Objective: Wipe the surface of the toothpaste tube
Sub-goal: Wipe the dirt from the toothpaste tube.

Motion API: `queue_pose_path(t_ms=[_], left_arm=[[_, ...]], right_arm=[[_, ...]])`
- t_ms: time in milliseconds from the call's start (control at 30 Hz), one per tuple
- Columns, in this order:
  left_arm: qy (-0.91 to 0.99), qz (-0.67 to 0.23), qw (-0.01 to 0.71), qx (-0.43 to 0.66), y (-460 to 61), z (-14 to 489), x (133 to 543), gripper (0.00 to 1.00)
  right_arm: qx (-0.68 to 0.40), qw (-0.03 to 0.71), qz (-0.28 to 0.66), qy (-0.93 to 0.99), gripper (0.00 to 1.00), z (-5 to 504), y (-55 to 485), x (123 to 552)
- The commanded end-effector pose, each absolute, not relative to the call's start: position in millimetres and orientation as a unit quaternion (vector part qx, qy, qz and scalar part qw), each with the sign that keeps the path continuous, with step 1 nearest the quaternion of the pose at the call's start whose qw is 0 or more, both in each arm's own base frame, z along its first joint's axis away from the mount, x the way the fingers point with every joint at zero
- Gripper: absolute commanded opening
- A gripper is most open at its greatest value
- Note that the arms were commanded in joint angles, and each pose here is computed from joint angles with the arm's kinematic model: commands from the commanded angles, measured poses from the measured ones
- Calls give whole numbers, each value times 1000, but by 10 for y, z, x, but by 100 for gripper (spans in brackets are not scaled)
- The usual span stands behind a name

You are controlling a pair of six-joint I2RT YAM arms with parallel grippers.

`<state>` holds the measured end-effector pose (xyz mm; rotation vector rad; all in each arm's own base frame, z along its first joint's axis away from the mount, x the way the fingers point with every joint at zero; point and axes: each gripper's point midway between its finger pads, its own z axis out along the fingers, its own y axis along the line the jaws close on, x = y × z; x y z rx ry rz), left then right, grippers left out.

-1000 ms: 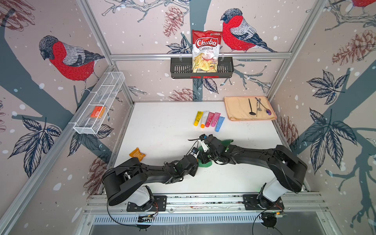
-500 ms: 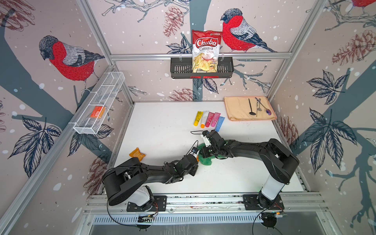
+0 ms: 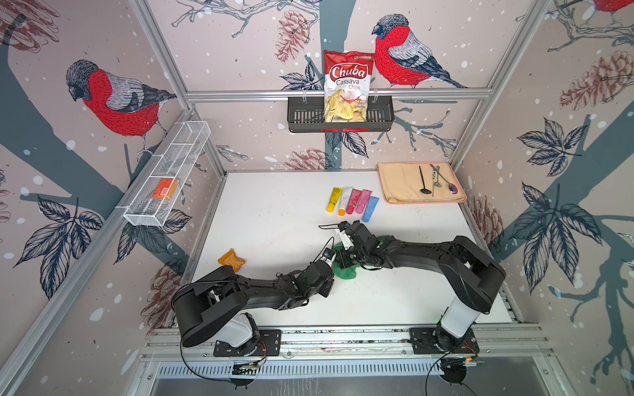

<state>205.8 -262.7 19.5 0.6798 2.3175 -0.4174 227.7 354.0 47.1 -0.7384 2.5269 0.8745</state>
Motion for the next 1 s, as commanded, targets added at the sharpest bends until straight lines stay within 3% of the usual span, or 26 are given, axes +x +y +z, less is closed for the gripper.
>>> queue_pose_path(t_ms=[0, 167, 433, 633, 767, 967], left_arm=[[892, -163, 317, 279, -2620, 128, 1968, 7], [892, -163, 317, 279, -2623, 125, 1969, 7], [892, -163, 316, 278, -2624, 118, 1969, 7], [892, -162, 316, 279, -2622, 113, 1966, 7], [892, -162, 316, 279, -2624, 115, 1968, 7], [892, -162, 316, 279, -2624, 119, 1968, 7]], right_arm=[[-288, 143, 390, 863, 2, 647, 3733, 1976], [-281, 143, 378, 870, 2, 552, 3680, 2002], [-215, 194, 127, 949, 1, 37, 2835, 2638], [-165, 215, 53, 961, 1, 2, 2403, 2941], [-160, 219, 60, 961, 2, 48, 2406, 2987], [-216, 194, 168, 942, 2, 212, 2939, 2680]])
